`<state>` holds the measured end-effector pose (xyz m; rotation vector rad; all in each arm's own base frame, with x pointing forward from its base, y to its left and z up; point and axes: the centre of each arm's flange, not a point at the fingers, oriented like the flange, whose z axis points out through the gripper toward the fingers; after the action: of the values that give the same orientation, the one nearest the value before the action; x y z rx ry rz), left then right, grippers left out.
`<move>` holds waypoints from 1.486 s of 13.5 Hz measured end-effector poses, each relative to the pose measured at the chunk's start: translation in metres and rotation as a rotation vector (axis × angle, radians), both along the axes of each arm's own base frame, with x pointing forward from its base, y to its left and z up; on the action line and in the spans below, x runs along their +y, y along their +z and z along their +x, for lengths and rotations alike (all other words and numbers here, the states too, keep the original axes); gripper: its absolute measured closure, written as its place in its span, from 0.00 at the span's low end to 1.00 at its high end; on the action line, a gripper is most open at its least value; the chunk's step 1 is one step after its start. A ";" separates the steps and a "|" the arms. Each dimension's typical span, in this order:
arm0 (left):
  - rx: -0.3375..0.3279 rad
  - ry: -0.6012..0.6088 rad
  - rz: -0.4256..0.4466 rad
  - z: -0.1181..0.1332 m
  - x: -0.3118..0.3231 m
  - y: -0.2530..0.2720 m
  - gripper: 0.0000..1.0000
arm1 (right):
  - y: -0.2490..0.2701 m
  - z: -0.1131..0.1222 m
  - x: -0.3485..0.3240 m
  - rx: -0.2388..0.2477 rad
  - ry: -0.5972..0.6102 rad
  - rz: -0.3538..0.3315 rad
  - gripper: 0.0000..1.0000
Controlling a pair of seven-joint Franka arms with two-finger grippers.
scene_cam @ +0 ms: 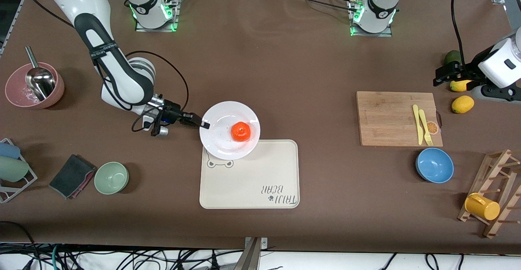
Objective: Place orange and plate with both arms
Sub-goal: 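Carry the plate with the right gripper onto the bear placemat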
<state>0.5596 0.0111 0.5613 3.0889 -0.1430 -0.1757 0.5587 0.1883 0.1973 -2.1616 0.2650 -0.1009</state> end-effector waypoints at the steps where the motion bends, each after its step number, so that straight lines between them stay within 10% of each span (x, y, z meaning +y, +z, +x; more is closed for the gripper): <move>1: 0.000 0.000 0.000 0.000 0.000 0.000 0.00 | 0.002 0.009 0.003 -0.001 -0.011 0.013 0.96; 15: 0.004 -0.002 0.000 0.001 -0.001 -0.002 0.00 | -0.063 0.079 0.034 -0.042 -0.014 0.013 0.95; 20: 0.005 -0.002 0.000 0.001 -0.001 -0.003 0.00 | -0.060 0.088 0.019 -0.082 0.021 -0.033 0.45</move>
<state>0.5608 0.0098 0.5585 3.0884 -0.1463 -0.1843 0.6470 0.2076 0.1369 -2.1865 0.1949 -0.1828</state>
